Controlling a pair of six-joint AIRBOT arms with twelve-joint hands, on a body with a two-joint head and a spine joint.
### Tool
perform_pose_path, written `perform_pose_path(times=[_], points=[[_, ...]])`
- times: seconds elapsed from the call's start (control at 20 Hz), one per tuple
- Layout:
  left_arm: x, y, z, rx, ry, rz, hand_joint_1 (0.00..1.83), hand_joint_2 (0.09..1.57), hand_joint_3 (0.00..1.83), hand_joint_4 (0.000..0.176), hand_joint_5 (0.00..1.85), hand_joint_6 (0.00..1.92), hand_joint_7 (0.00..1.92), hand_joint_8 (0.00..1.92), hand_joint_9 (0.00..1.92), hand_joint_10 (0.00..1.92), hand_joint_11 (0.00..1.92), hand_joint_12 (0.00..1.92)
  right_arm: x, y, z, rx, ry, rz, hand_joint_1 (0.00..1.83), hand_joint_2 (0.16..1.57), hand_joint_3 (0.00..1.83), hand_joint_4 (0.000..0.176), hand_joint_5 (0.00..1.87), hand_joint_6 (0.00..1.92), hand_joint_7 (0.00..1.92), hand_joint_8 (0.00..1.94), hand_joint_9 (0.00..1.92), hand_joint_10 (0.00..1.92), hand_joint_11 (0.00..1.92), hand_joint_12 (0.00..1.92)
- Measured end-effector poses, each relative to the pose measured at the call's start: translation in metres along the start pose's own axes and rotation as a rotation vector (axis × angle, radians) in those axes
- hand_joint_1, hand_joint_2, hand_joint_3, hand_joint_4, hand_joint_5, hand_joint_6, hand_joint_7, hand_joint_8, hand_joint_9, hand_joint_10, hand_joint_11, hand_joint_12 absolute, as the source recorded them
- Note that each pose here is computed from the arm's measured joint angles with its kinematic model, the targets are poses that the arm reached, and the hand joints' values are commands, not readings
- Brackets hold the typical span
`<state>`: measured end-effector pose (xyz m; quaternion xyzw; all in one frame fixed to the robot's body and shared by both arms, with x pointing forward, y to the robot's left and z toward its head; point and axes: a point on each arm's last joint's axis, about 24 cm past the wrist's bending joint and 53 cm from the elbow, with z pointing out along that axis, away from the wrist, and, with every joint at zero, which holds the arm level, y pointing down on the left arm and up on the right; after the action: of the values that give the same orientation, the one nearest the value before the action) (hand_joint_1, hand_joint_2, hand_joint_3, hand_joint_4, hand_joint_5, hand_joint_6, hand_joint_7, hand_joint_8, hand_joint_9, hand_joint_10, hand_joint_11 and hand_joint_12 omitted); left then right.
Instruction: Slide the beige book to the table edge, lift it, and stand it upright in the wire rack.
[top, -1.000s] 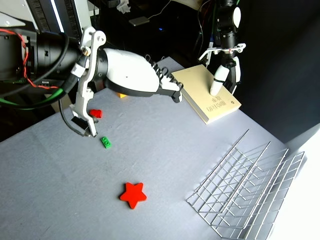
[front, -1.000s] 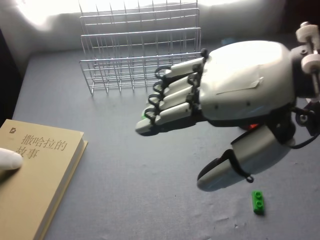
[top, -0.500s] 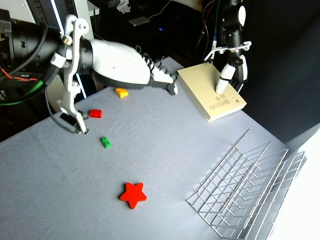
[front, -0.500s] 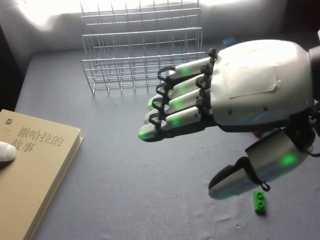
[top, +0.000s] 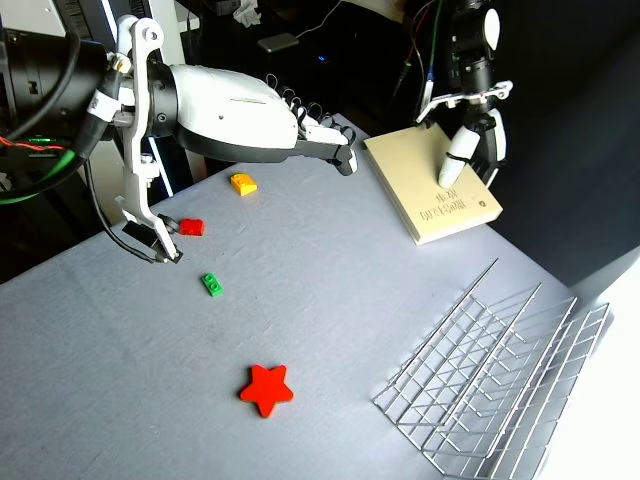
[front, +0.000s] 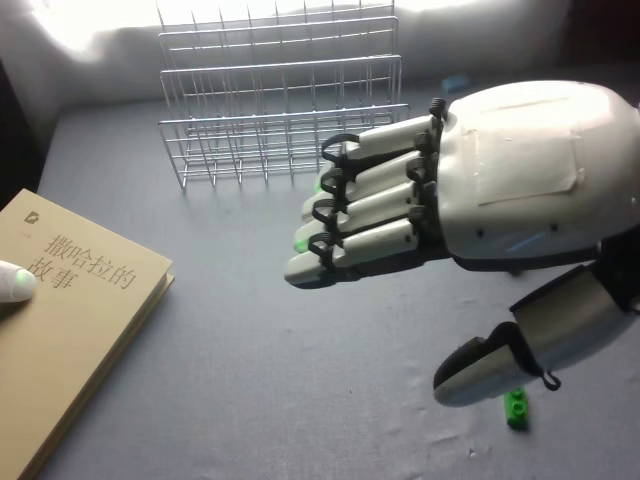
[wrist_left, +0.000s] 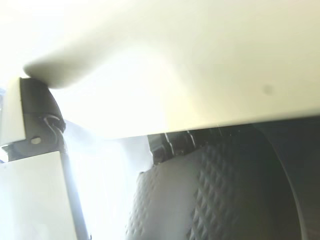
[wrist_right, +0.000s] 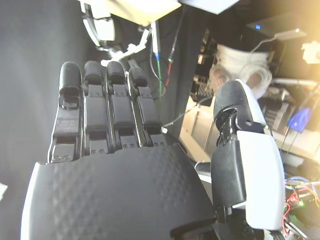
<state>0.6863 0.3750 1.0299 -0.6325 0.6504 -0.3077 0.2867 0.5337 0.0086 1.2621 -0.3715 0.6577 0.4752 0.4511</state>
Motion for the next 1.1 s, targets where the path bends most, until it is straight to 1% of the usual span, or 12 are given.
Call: perform_pose_path(times=[0.1,0.2,0.25,0.3,0.35,0.5,0.55,0.65,0.75,0.85,1.0,1.1], points=[[0.002,-0.006,0.000,0.015,0.014,0.015,1.35,1.20,0.00,0.000,0.80,1.13,0.76,1.37,0.76,1.48,0.67,1.52,0.000,0.000,-0.001,0.000,0.000,-0.001,0.15,1.14,0.00,0.000,0.25,0.00,0.27,0.00,0.26,0.00,0.00,0.67],[0.006,-0.013,-0.001,0.029,0.028,0.032,1.35,1.20,0.00,0.000,0.82,1.11,0.76,1.36,0.77,1.47,0.67,1.52,0.001,0.003,0.000,-0.013,0.004,0.000,0.14,1.14,0.00,0.000,0.23,0.00,0.25,0.00,0.25,0.00,0.00,0.65],[0.005,-0.015,-0.003,0.035,0.030,0.041,1.35,1.20,0.00,0.000,0.81,1.11,0.76,1.37,0.77,1.47,0.69,1.51,0.001,0.004,0.000,-0.017,0.006,-0.001,0.15,1.15,0.00,0.000,0.23,0.00,0.25,0.00,0.26,0.00,0.00,0.67],[0.004,-0.019,-0.004,0.044,0.030,0.046,1.35,1.20,0.00,0.000,0.80,1.13,0.76,1.36,0.78,1.46,0.69,1.50,0.001,0.004,0.000,-0.019,0.006,0.000,0.14,1.15,0.00,0.000,0.22,0.00,0.24,0.00,0.24,0.00,0.00,0.63],[0.001,-0.024,-0.007,0.052,0.028,0.056,1.35,1.20,0.00,0.000,0.79,1.14,0.77,1.35,0.78,1.47,0.68,1.50,0.002,0.004,0.000,-0.018,0.007,-0.001,0.15,1.15,0.00,0.000,0.24,0.01,0.26,0.01,0.26,0.01,0.00,0.67],[-0.006,-0.041,-0.014,0.091,0.015,0.109,1.35,1.20,0.00,0.000,0.77,1.16,0.77,1.34,0.78,1.46,0.71,1.49,0.002,0.005,0.000,-0.023,0.008,-0.002,0.15,1.15,0.00,0.000,0.23,0.00,0.25,0.00,0.25,0.00,0.00,0.65],[-0.005,-0.048,-0.015,0.106,0.017,0.116,1.34,1.20,0.00,0.000,0.80,1.12,0.78,1.34,0.79,1.48,0.69,1.50,0.002,0.006,0.000,-0.025,0.009,-0.003,0.14,1.16,0.00,0.000,0.23,0.00,0.24,0.00,0.25,0.00,0.00,0.64],[-0.003,-0.058,-0.017,0.130,0.029,0.123,1.34,1.19,0.00,0.000,0.80,1.12,0.79,1.33,0.81,1.46,0.71,1.49,0.003,0.007,0.000,-0.031,0.011,-0.002,0.12,1.16,0.00,0.000,0.22,0.00,0.24,0.00,0.24,0.00,0.00,0.61],[-0.004,-0.062,-0.019,0.139,0.031,0.131,1.34,1.20,0.00,0.000,0.80,1.13,0.77,1.34,0.80,1.47,0.71,1.49,0.003,0.007,0.000,-0.030,0.012,-0.004,0.15,1.15,0.00,0.000,0.24,0.00,0.25,0.00,0.25,0.00,0.00,0.64],[-0.007,-0.071,-0.024,0.160,0.030,0.151,1.34,1.20,0.00,0.000,0.78,1.16,0.79,1.31,0.82,1.44,0.74,1.45,0.003,0.007,0.000,-0.031,0.012,-0.004,0.14,1.15,0.00,0.000,0.24,0.00,0.25,0.00,0.25,0.00,0.00,0.65],[-0.019,-0.080,-0.029,0.179,0.013,0.161,1.34,1.19,0.00,0.000,0.79,1.17,0.78,1.31,0.83,1.41,0.76,1.40,0.003,0.007,0.000,-0.031,0.012,-0.005,0.14,1.15,0.00,0.000,0.23,0.00,0.26,0.00,0.25,0.00,0.00,0.67],[-0.019,-0.087,-0.031,0.196,0.017,0.163,1.35,1.19,0.00,0.000,0.78,1.19,0.79,1.30,0.83,1.39,0.76,1.38,0.003,0.008,0.000,-0.033,0.013,-0.005,0.16,1.15,0.00,0.000,0.23,0.00,0.25,0.00,0.24,0.00,0.00,0.65]])
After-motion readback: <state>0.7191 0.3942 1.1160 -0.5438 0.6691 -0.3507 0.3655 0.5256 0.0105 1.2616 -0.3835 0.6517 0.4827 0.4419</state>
